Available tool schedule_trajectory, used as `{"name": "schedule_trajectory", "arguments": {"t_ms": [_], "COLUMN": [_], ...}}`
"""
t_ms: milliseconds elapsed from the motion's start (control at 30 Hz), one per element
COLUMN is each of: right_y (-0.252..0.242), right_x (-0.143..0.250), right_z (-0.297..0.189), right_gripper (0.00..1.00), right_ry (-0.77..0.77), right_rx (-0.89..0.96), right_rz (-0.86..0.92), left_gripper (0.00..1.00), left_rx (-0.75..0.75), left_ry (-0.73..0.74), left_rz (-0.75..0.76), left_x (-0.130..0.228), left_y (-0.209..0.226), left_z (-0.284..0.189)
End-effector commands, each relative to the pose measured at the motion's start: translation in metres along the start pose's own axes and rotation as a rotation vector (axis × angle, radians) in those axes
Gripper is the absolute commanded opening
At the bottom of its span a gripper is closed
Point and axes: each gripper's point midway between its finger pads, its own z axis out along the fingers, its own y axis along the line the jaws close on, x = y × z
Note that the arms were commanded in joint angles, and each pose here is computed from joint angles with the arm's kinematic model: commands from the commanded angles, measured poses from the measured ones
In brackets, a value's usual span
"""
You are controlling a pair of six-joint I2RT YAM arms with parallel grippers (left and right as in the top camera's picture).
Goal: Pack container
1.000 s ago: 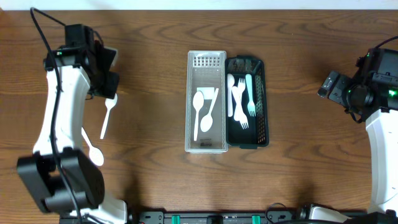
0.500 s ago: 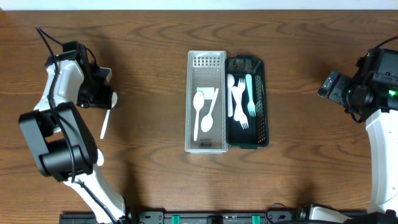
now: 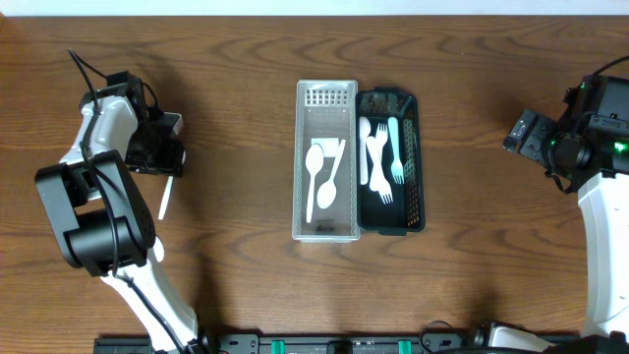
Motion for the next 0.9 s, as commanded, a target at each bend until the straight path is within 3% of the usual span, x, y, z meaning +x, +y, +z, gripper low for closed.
{"name": "schedule_trajectory", "arguments": {"t_ms": [0,367,500,600,867], "right_y": [-0.005,-0.009,-0.012,-0.012,-0.011], "right_x": [0.000,-0.001,-0.002,-0.002,-0.004], "right_z": [0.003,0.002,0.002,0.002,0.002], "right_gripper": [0.99,0.99,0.99,0.99,0.99], "right_ry": [0.001,-0.006,-0.011,-0.010,-0.020], "right_rx": [0.020,0.045,0.062,0.062,0.060], "right_rz": [0.003,0.003,0.003,0.003,0.003], "left_gripper": [0.50,0.40,0.25,0.06,0.06], "left_rx": [0.026,0.034,0.037,0.038,0.026], "left_ry": [0.035,0.055,0.060,0.063,0.042], "left_rz": [0.002,0.002,0.001,0.002,-0.046], "left_x": [0.007,0.019,0.021,0.022,0.014], "left_y": [-0.004,-0.008,-0.009,-0.010,-0.015], "left_z": [0.012,0.031,0.034,0.034,0.012]}}
